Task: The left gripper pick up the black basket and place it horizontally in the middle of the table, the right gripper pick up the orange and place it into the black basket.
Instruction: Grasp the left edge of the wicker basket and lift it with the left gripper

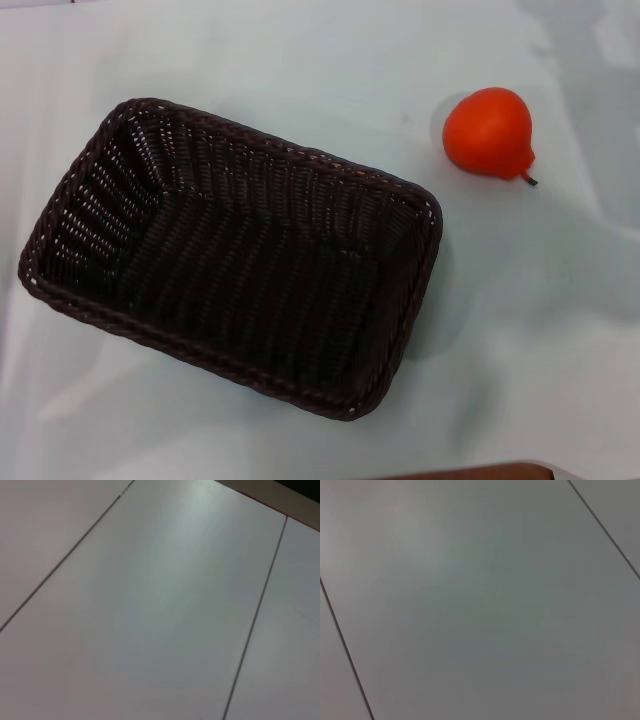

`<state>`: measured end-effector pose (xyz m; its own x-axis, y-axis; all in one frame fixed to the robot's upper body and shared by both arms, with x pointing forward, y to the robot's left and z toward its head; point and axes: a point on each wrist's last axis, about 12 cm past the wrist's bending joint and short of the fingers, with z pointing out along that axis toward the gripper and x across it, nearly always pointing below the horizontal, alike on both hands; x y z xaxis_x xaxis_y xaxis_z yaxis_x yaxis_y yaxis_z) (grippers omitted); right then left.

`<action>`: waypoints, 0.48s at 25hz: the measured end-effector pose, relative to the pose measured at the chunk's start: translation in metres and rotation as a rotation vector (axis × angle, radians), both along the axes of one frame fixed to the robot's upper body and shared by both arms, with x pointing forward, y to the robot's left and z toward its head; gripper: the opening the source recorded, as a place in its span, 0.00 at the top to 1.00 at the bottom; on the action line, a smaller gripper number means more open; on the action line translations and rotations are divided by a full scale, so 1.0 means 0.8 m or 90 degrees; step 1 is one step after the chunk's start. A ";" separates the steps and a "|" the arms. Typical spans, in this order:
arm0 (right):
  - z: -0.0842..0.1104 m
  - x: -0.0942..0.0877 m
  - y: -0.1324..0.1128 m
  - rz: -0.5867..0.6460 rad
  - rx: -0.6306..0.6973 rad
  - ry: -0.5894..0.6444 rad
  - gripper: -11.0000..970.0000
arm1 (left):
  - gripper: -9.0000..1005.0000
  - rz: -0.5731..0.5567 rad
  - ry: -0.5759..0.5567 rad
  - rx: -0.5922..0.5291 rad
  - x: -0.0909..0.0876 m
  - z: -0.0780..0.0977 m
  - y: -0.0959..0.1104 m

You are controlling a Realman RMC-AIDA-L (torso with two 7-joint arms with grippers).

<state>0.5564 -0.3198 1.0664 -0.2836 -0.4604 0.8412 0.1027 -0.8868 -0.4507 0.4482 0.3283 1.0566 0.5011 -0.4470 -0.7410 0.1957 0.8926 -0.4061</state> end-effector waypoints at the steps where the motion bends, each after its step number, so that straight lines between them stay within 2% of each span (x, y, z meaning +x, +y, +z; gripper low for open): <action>1: 0.000 0.000 0.000 0.000 0.000 0.000 0.01 | 0.13 -0.003 0.001 0.002 0.000 0.000 0.000; 8: -0.001 0.000 0.000 0.001 0.002 0.001 0.01 | 0.13 -0.038 -0.001 0.026 0.000 0.003 0.001; 10: -0.001 0.000 0.000 0.001 0.004 0.001 0.01 | 0.13 -0.060 -0.004 0.026 0.000 0.006 0.002; 12: -0.001 0.000 0.000 0.003 0.010 0.001 0.01 | 0.13 -0.116 -0.001 0.016 0.004 0.012 0.010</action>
<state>0.5561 -0.3196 1.0659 -0.2798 -0.4744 0.8346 0.1059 -0.8793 -0.4643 0.4512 0.3361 1.0665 0.4151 -0.5118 -0.7521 0.3554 0.8523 -0.3838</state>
